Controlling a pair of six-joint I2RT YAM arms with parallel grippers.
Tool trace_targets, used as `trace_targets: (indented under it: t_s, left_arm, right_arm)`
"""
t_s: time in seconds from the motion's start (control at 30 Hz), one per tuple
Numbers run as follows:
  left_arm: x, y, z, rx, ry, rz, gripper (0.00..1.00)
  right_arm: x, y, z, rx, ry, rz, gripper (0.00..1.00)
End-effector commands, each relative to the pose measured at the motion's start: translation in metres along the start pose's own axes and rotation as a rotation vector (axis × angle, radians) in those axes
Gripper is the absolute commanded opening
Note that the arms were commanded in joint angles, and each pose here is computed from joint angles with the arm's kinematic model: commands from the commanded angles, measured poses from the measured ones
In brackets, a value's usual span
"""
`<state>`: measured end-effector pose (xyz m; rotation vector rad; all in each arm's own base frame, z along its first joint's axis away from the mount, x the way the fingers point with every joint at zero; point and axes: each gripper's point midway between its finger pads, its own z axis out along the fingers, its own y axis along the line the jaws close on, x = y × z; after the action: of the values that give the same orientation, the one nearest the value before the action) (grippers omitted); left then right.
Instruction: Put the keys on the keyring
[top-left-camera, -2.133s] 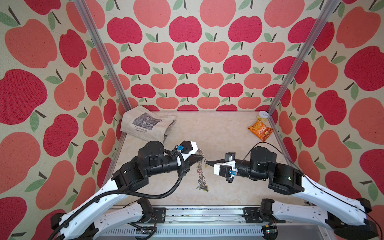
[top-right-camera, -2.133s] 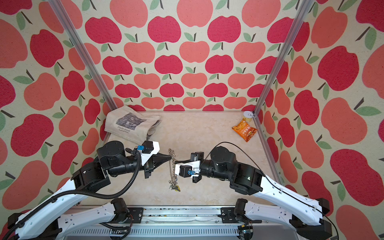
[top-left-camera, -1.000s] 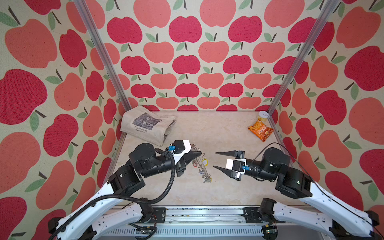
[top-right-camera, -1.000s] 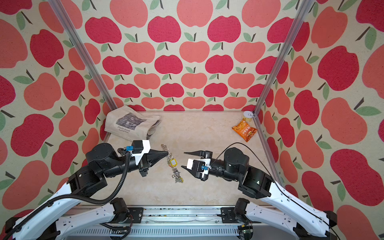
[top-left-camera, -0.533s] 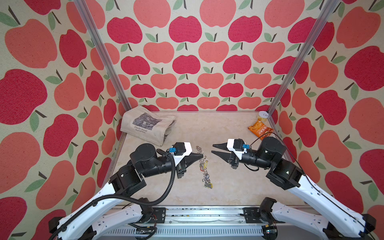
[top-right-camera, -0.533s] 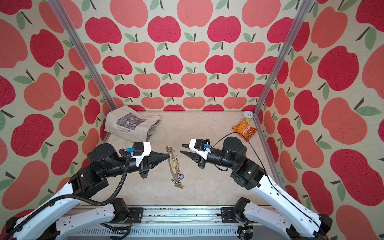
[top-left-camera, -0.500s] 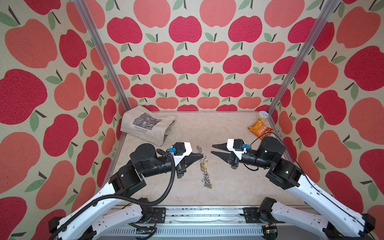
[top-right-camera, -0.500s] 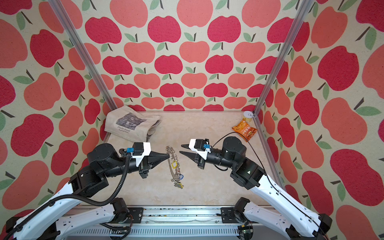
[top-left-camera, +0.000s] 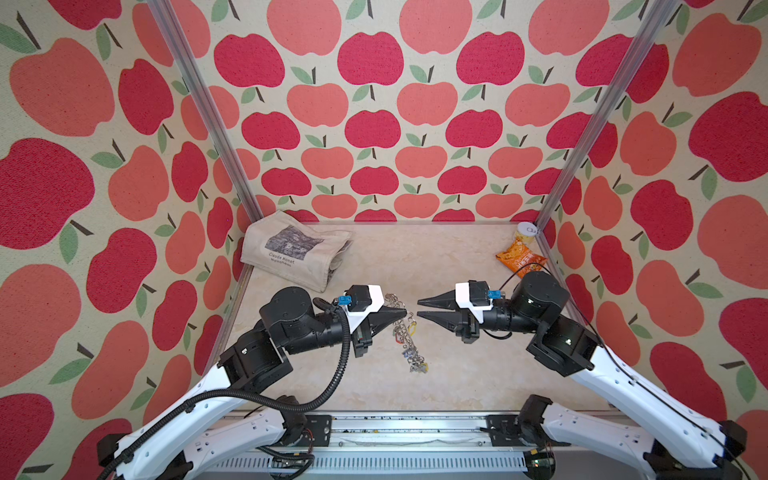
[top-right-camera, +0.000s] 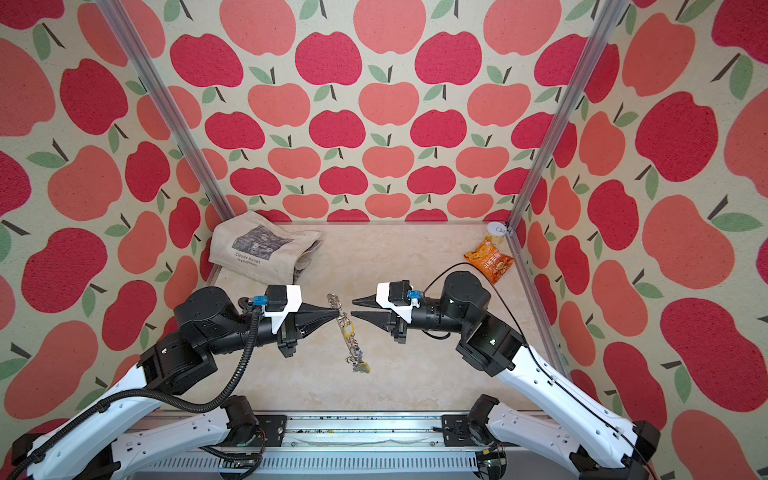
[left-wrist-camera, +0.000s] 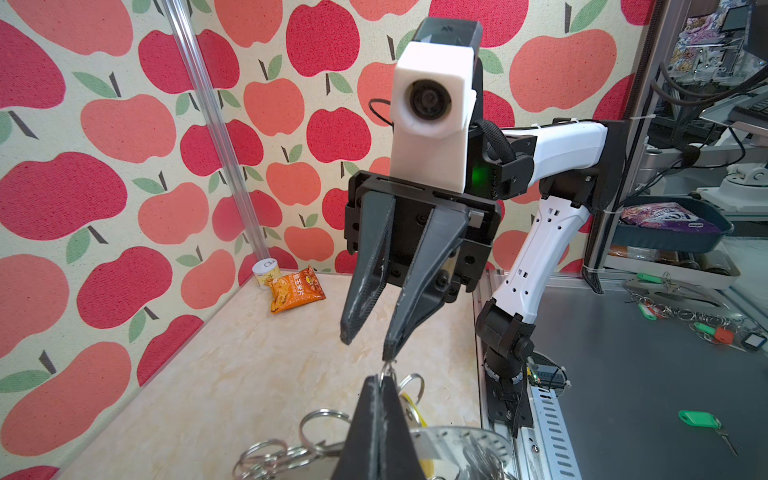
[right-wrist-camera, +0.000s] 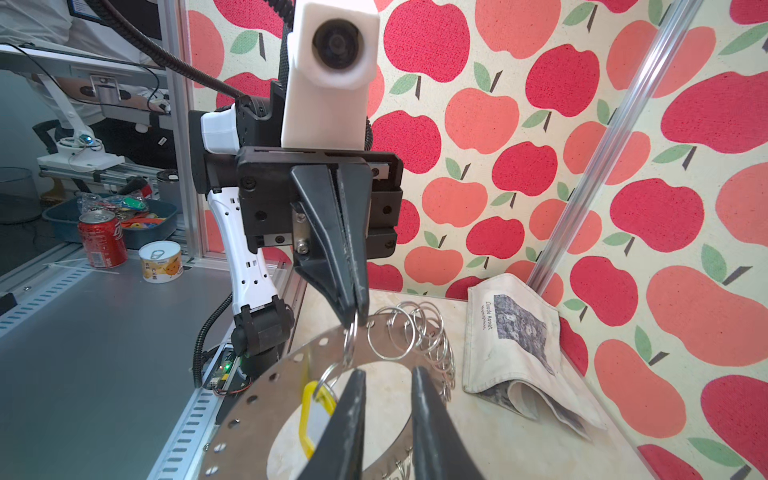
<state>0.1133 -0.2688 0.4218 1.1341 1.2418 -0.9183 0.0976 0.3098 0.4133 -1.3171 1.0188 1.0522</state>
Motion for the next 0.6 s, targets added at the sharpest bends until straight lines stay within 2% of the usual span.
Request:
trace_targets:
  t_s: [0.0, 0.57]
  left_arm:
    - [-0.021, -0.002, -0.007, 0.007, -0.075, 0.026, 0.0]
    - [-0.021, -0.004, -0.008, 0.015, -0.074, 0.026, 0.0]
  right_arm:
    - [-0.014, 0.005, 0.001, -0.026, -0.02, -0.015, 0.22]
    - [-0.006, 0.014, 0.012, -0.08, 0.018, -0.01, 0.19]
